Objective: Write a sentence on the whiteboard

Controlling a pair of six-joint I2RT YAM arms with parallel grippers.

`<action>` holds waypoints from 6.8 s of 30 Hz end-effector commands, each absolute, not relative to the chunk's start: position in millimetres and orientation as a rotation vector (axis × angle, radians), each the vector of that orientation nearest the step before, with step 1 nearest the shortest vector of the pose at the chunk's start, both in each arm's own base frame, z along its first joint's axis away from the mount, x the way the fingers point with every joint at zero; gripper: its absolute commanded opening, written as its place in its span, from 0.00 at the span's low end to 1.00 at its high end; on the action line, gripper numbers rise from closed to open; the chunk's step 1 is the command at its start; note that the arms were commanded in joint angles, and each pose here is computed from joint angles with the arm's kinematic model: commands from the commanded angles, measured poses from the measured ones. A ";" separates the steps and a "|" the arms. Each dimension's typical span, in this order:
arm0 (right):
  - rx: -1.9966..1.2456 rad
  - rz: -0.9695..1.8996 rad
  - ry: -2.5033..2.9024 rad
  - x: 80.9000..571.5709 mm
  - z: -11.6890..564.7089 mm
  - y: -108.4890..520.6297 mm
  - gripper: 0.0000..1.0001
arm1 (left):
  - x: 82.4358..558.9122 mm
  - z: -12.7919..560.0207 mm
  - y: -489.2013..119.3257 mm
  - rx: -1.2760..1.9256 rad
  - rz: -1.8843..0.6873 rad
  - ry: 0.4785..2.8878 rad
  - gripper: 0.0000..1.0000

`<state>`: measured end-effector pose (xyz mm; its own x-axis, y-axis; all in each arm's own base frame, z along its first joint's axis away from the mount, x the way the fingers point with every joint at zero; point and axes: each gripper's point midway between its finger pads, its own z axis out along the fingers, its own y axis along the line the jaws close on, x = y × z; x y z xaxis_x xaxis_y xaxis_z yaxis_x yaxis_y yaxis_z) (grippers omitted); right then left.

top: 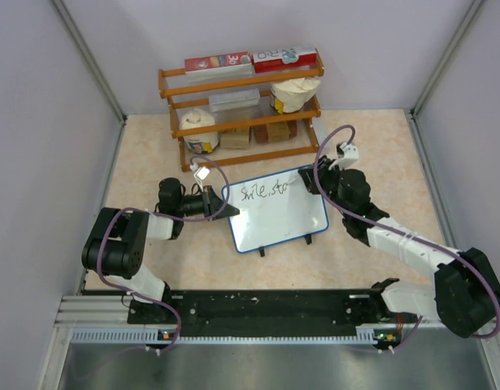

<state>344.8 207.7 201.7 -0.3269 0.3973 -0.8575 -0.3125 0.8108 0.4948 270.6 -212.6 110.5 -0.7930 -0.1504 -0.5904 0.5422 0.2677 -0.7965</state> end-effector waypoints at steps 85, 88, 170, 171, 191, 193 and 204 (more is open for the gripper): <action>0.087 0.656 1.674 365.6 238.7 200.3 0.00 | 282.2 108.7 -211.6 0.353 -1.515 1.955 0.00; 0.093 0.653 1.678 365.9 236.0 199.7 0.00 | 282.6 108.1 -211.8 0.353 -1.517 1.958 0.00; 0.076 0.612 1.767 350.3 201.1 190.4 0.00 | 282.6 108.6 -211.8 0.354 -1.516 1.957 0.00; 0.075 0.613 1.772 349.2 198.9 190.8 0.00 | 281.9 108.1 -212.2 0.354 -1.518 1.958 0.00; 0.055 0.642 1.809 335.8 183.4 191.2 0.00 | 282.3 108.5 -212.2 0.357 -1.516 1.956 0.00; 0.053 0.650 1.809 334.7 184.2 192.3 0.00 | 282.3 107.6 -211.6 0.349 -1.515 1.960 0.00; 0.043 0.714 1.823 330.4 179.5 201.0 0.00 | 283.1 108.0 -211.7 0.350 -1.514 1.958 0.00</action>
<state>332.0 201.9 185.5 -0.3563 0.3665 -0.8595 -0.3095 0.8216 0.4787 270.7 -212.9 110.8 -0.7945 -0.1494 -0.5886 0.5414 0.2649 -0.7980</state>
